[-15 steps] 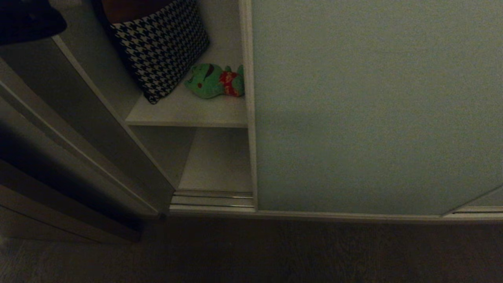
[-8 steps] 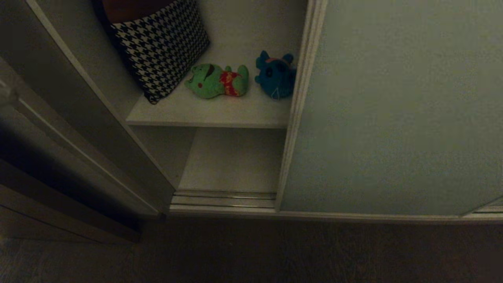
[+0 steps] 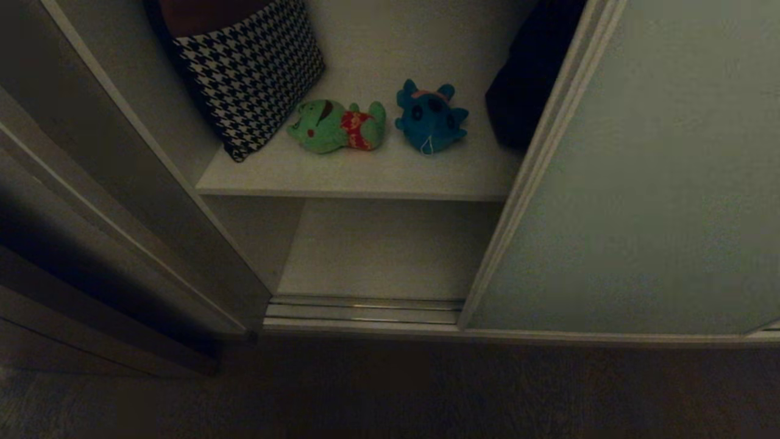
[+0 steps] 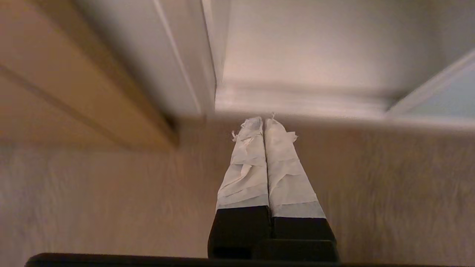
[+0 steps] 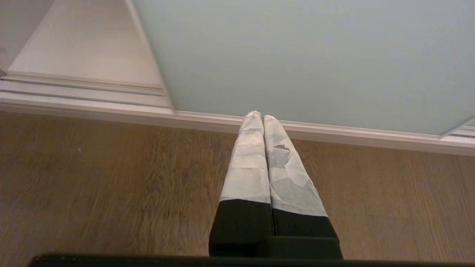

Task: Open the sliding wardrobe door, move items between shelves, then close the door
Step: Open the door

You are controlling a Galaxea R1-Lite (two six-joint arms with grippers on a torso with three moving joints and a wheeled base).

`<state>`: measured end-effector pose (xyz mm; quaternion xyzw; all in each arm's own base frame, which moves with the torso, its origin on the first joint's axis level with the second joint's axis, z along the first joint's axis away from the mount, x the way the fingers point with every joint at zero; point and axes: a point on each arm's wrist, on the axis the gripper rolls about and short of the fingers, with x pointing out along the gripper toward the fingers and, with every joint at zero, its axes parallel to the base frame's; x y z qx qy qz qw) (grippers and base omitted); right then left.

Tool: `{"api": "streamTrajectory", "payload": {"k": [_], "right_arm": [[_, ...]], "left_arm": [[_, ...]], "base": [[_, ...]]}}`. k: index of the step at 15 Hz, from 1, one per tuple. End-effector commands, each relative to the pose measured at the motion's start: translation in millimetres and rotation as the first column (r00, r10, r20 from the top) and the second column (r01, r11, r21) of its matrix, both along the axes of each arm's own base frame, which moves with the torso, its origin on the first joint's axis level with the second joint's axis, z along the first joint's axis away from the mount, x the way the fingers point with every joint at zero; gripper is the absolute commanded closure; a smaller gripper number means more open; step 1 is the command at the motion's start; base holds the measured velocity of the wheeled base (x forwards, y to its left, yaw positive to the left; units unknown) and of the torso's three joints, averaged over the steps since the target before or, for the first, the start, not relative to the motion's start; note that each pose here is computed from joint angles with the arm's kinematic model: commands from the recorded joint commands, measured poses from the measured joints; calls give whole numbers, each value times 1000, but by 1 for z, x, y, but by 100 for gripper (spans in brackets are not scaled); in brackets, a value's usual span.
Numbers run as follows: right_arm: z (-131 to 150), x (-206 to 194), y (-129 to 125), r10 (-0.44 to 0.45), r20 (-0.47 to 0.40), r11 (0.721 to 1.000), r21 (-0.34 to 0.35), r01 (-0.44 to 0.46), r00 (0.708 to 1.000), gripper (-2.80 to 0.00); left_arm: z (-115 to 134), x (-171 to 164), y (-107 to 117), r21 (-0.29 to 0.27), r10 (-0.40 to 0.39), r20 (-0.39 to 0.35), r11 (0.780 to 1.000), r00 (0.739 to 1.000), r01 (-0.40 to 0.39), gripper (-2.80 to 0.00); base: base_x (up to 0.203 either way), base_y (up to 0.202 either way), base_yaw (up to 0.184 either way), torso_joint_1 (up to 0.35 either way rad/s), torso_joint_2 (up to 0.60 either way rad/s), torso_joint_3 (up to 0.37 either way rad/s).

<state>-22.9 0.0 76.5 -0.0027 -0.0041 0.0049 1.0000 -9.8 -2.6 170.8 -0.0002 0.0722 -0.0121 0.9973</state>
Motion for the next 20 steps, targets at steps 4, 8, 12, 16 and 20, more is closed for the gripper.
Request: {"api": "streamTrajectory", "payload": {"k": [4, 8, 12, 16, 20], "right_arm": [[0, 0, 0, 0, 1, 1000, -1, 0, 1000, 0], [0, 0, 0, 0, 0, 1000, -1, 0, 1000, 0], [0, 0, 0, 1, 1, 1000, -1, -1, 1000, 0], [0, 0, 0, 0, 1, 1000, -1, 0, 1000, 0], [0, 0, 0, 0, 1, 1000, -1, 0, 1000, 0]], "left_arm": [[-36, 6, 0, 31, 7, 108, 999, 994, -11, 0], [-49, 7, 1, 62, -51, 102, 997, 993, 45, 0], [-82, -7, 1, 85, -36, 158, 996, 987, 23, 0], [-96, -13, 2, 88, -10, 133, 996, 991, -2, 0], [-96, -13, 2, 83, -8, 132, 997, 991, -3, 0]], "base": [[0, 0, 0, 0, 0, 0], [0, 0, 0, 0, 0, 0], [0, 0, 0, 0, 0, 0], [0, 0, 0, 0, 0, 0], [0, 0, 0, 0, 0, 0]]}}
